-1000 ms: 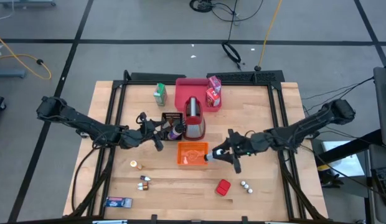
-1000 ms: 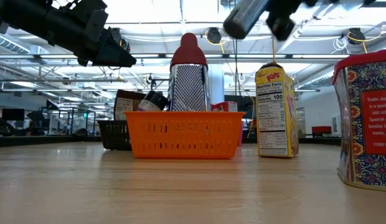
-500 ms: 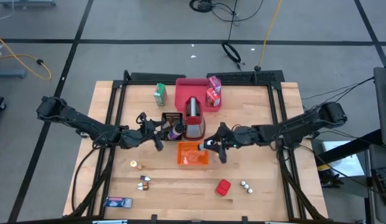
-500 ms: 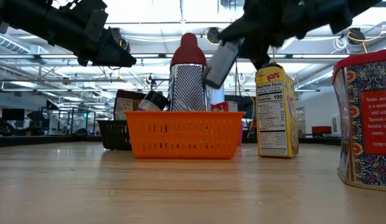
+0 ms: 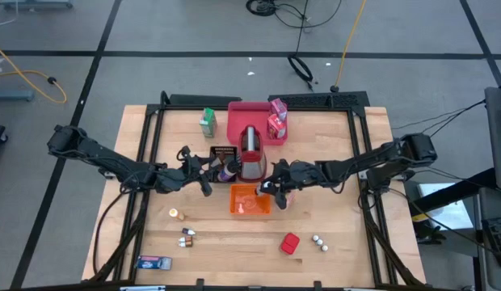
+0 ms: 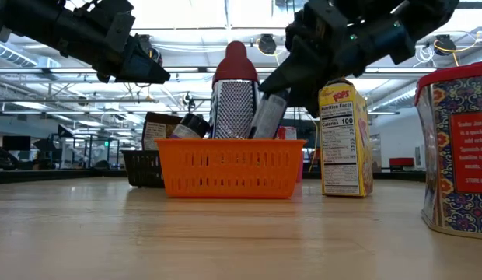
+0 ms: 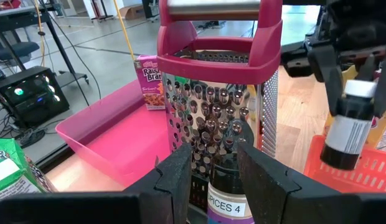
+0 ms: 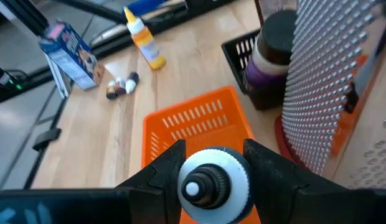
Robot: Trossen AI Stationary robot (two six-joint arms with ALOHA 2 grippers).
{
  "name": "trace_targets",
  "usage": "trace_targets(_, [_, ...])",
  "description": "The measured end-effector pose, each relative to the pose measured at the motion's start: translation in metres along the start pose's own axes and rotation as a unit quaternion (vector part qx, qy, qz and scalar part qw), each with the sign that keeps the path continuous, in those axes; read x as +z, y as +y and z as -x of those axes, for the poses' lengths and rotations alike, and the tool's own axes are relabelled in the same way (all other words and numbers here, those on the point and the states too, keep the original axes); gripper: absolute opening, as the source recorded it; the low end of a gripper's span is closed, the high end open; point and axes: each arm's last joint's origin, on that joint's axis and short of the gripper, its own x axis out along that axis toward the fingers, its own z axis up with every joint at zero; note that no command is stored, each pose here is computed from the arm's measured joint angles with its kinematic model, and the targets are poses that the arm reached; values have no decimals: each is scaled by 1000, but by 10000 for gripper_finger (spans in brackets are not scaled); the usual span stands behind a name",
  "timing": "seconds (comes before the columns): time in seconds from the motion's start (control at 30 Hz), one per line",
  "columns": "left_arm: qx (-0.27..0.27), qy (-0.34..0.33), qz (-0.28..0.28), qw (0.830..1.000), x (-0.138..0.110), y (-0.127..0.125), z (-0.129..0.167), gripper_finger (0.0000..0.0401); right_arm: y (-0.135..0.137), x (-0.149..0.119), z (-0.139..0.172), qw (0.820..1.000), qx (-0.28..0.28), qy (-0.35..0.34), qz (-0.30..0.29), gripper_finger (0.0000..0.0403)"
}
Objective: Pick & Place Kitchen Items
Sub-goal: Put the large black food coloring bottle into the orange bin, then put the red food coloring bottle into the orange bin
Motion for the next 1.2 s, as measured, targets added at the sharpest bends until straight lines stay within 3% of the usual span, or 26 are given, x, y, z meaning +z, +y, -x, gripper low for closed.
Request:
trace_targets(0.43, [0, 2, -2, 1000, -1, 0, 0, 131, -5, -3, -2, 999, -18, 28, -3, 134])
trace_targets(0.7, [0, 2, -2, 1000, -1, 0, 0, 131, -4, -1, -2, 1000, -16, 15, 10, 177])
trace_targets(1.2, [0, 3, -3, 1000, -1, 0, 0, 132, -2, 3, -2, 1000, -7, -2, 13, 150])
